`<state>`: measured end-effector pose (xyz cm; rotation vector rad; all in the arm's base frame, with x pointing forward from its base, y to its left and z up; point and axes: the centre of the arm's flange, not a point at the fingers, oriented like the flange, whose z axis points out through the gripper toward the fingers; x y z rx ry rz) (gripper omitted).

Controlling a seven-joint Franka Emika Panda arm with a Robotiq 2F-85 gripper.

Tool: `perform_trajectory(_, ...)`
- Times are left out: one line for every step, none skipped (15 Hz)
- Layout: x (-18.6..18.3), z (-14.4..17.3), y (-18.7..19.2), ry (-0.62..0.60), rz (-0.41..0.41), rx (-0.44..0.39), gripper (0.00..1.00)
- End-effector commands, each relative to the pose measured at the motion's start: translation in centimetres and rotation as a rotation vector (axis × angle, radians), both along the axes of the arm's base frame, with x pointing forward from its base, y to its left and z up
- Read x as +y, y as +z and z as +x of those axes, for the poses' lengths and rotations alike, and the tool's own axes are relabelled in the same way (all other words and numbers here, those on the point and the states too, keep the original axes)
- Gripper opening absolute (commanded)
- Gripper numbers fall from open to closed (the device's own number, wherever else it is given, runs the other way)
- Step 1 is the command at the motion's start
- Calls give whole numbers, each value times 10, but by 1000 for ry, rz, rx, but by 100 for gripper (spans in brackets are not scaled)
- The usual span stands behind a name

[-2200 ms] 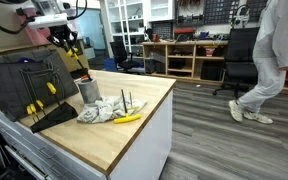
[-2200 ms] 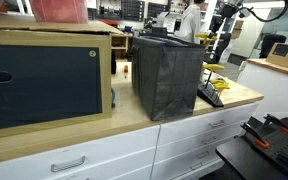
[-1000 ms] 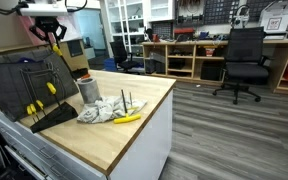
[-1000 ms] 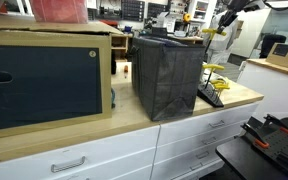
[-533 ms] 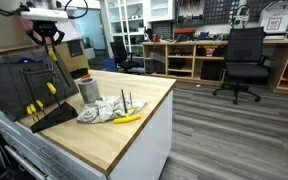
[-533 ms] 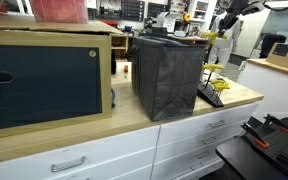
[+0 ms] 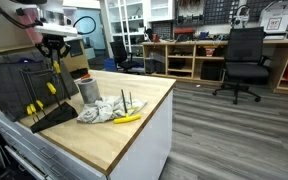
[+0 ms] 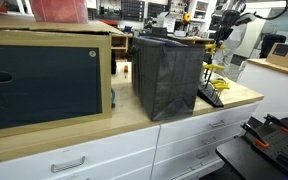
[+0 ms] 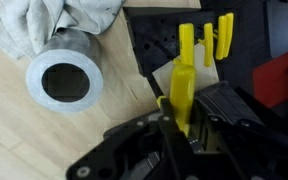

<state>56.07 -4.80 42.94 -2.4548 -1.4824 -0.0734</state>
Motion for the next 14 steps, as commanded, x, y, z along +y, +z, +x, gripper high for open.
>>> perform_trajectory(-4,10,13,36,-20,40,6)
perform_trajectory(-4,11,13,42,-22,47,6)
perform_trajectory(-4,11,12,46,-24,53,6)
perform_trajectory(-4,12,13,50,-21,57,6)
perform_trajectory(-3,12,14,52,-15,57,6)
perform_trajectory(-3,13,14,53,-12,59,6)
perform_trajectory(-3,13,15,57,-11,58,6)
perform_trajectory(-3,14,15,60,-10,54,6)
perform_trajectory(-3,15,15,66,-10,51,6)
perform_trajectory(-3,15,15,79,-4,47,6)
perform_trajectory(-3,15,16,90,-5,47,6)
perform_trajectory(-3,14,16,105,-3,46,6)
perform_trajectory(-3,14,16,114,-5,46,6)
perform_trajectory(-3,14,16,126,-4,47,6)
